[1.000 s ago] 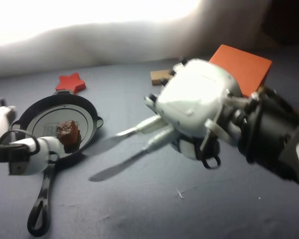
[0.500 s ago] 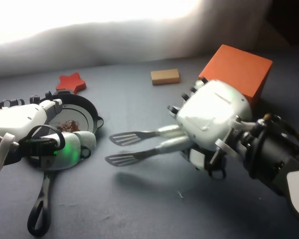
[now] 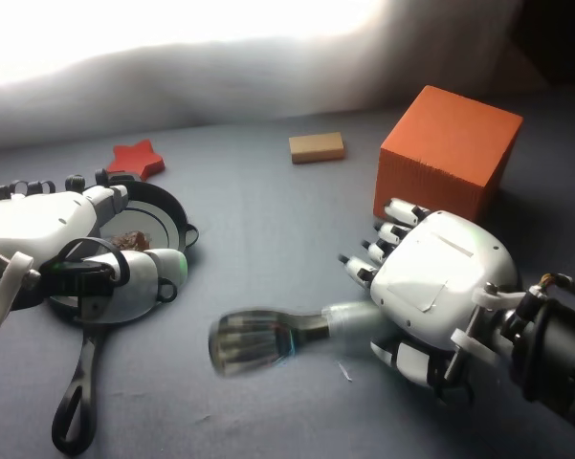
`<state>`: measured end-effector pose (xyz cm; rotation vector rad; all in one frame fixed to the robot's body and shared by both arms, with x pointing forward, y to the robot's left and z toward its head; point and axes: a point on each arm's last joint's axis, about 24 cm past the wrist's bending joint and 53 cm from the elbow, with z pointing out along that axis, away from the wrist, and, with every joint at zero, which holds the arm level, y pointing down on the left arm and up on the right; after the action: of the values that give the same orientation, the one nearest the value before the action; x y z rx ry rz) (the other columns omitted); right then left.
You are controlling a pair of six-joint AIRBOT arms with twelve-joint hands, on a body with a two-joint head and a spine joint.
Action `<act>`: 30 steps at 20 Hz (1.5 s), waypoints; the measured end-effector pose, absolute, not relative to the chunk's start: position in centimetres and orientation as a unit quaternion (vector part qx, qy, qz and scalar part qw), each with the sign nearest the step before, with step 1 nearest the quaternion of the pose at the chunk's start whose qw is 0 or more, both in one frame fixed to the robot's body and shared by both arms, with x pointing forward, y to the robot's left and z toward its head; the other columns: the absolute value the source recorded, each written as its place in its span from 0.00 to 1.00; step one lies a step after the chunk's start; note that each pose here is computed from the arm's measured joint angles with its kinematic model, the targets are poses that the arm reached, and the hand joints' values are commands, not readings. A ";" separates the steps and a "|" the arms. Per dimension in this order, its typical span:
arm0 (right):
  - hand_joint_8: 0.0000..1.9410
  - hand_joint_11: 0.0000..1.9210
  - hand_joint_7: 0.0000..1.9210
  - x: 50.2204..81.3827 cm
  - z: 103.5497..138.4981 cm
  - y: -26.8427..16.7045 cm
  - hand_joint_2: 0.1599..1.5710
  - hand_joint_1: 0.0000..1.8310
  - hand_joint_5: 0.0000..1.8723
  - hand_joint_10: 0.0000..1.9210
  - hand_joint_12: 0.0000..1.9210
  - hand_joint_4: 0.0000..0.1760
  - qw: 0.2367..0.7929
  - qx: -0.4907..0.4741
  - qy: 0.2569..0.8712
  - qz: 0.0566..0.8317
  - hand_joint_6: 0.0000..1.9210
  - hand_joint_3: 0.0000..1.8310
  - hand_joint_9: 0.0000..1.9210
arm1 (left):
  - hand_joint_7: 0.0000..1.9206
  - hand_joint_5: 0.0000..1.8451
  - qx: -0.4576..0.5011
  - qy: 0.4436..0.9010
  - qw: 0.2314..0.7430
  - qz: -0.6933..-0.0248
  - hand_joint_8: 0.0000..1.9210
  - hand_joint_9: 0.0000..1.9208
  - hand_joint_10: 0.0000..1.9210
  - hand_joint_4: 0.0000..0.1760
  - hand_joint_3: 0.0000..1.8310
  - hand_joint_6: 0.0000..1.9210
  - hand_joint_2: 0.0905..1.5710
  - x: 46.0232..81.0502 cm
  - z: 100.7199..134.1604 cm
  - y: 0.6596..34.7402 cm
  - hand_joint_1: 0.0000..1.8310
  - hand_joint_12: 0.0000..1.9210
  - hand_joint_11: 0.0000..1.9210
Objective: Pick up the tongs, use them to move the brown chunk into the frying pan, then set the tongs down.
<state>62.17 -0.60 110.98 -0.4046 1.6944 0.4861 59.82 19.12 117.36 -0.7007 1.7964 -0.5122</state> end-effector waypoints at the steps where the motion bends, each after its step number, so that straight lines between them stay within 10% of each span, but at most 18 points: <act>1: 0.08 0.00 0.21 62.0 111.1 -0.6 0.74 0.16 0.09 0.30 0.69 0.00 0.619 -0.175 0.736 0.212 0.22 0.00 0.14 | 0.09 0.05 -0.292 0.757 0.544 -0.216 0.00 0.09 0.00 0.01 0.00 0.00 0.83 59.8 117.4 19.1 0.08 0.37 0.00; 8: 0.00 0.00 0.08 60.5 111.4 0.1 0.65 0.11 0.03 0.03 0.19 0.00 0.615 -0.189 0.733 0.218 0.02 0.00 0.06 | 0.07 0.04 -0.288 0.756 0.548 -0.213 0.00 0.08 0.00 0.02 0.00 0.00 0.84 59.9 117.5 19.1 0.04 0.35 0.00; 19: 0.00 0.00 0.10 59.9 114.4 -1.7 0.63 0.07 0.05 0.02 0.23 0.00 0.598 -0.150 0.753 0.230 0.01 0.00 0.09 | 0.08 0.04 -0.296 0.749 0.559 -0.195 0.00 0.09 0.00 0.00 0.00 0.00 0.84 59.9 117.6 20.2 0.04 0.38 0.00; 21: 0.08 0.04 0.35 58.8 116.7 -2.7 0.71 0.07 0.24 0.25 0.74 0.00 0.568 -0.115 0.767 0.275 0.13 0.00 0.29 | 0.17 0.12 -0.297 0.749 0.560 -0.193 0.01 0.18 0.02 0.00 0.00 0.01 0.84 59.9 117.6 20.3 0.07 0.55 0.00; 23: 0.08 0.04 0.35 58.5 117.8 -2.9 0.71 0.07 0.24 0.25 0.74 0.00 0.559 -0.109 0.767 0.295 0.13 0.00 0.29 | 0.17 0.12 -0.297 0.749 0.560 -0.193 0.01 0.18 0.02 0.00 0.00 0.01 0.84 59.9 117.6 20.4 0.07 0.55 0.00; 24: 0.30 0.14 0.47 58.2 118.7 -3.1 0.77 0.06 0.40 0.56 0.91 0.00 0.551 -0.110 0.766 0.311 0.30 0.01 0.34 | 0.35 0.29 -0.297 0.749 0.560 -0.193 0.04 0.33 0.12 0.00 0.00 0.04 0.85 59.9 117.6 20.3 0.09 0.72 0.07; 27: 0.53 0.26 0.55 57.3 120.4 -3.9 0.80 0.11 0.48 0.80 1.00 0.00 0.528 -0.108 0.767 0.349 0.53 0.00 0.42 | 0.42 0.45 -0.299 0.746 0.564 -0.190 0.39 0.29 0.71 0.00 0.00 0.14 0.88 59.7 117.7 20.5 0.07 0.93 0.14; 28: 0.65 0.37 0.62 56.7 120.8 -4.5 0.84 0.09 0.54 0.90 1.00 0.00 0.515 -0.101 0.770 0.363 0.65 0.01 0.50 | 0.41 0.42 -0.304 0.747 0.560 -0.189 0.69 0.35 0.84 0.00 0.00 0.57 0.87 59.7 117.5 20.6 0.13 0.99 0.23; 30: 0.75 0.49 0.64 56.0 121.8 -5.2 0.87 0.14 0.58 0.97 1.00 0.00 0.516 -0.105 0.767 0.367 0.75 0.01 0.56 | 0.48 0.46 -0.300 0.744 0.566 -0.189 0.78 0.42 0.90 0.00 0.00 0.69 0.89 59.8 117.9 20.6 0.07 1.00 0.31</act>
<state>56.03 -5.15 121.75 -0.2527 1.8413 0.8818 59.76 20.64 117.86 -0.7061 1.7495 -0.4434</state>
